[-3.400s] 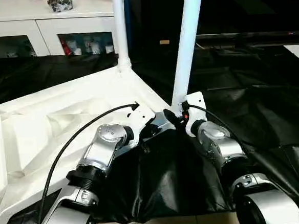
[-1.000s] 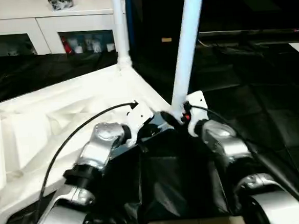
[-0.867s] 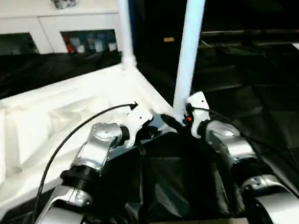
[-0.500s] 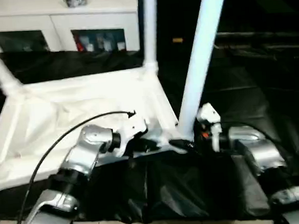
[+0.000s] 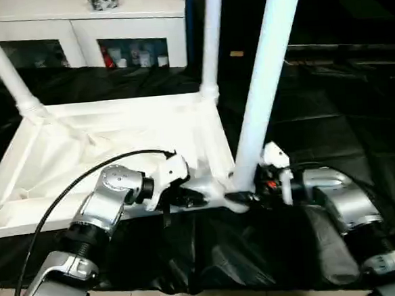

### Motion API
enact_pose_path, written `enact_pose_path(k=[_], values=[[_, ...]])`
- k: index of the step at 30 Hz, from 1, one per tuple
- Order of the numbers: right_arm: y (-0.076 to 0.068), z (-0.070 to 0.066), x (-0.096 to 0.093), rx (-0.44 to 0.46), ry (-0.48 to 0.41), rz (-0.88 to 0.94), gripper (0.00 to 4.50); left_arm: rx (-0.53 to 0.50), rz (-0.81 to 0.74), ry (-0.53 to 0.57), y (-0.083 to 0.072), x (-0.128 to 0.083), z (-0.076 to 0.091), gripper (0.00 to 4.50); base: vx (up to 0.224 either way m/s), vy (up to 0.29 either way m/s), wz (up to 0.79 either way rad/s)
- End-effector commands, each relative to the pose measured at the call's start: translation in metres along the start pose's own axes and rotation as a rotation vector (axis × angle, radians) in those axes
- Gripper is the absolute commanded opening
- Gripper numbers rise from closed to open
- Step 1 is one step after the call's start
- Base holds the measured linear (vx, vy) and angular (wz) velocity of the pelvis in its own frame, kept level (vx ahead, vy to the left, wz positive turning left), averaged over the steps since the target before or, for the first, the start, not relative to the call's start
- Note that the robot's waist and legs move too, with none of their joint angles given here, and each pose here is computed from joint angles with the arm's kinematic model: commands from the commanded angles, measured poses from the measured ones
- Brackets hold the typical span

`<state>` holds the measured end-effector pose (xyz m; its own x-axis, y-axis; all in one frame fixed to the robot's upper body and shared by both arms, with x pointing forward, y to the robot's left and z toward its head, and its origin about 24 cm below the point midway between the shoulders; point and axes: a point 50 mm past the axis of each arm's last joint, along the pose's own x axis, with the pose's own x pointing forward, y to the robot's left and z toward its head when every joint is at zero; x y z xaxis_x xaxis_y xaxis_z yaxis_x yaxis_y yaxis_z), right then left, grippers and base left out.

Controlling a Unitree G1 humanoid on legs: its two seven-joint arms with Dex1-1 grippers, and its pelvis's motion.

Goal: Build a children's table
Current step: Rotate leg to tighten

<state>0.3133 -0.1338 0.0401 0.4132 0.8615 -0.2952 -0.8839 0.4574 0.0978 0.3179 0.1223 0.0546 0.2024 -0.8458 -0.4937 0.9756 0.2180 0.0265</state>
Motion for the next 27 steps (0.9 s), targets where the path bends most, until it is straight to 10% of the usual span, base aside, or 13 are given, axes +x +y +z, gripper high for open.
enact_pose_path(k=[1,12,19,27], values=[[0.009,-0.005,0.023,0.013,0.016,-0.033,2.72,0.043,0.092,-0.097,0.007,0.013,0.029,0.00,0.000,0.000,0.00],[-0.004,-0.001,0.063,0.213,-0.051,-0.512,2.72,-0.053,0.333,-0.150,0.016,0.046,0.052,0.00,0.000,0.000,0.00],[-0.004,0.012,0.067,0.197,-0.117,-0.438,3.76,0.003,0.229,-0.202,0.008,0.047,0.056,0.00,0.000,0.000,0.00],[-0.003,0.009,0.041,0.047,-0.063,-0.193,3.96,0.042,0.115,-0.164,0.004,0.032,0.042,0.00,0.000,0.000,0.00]])
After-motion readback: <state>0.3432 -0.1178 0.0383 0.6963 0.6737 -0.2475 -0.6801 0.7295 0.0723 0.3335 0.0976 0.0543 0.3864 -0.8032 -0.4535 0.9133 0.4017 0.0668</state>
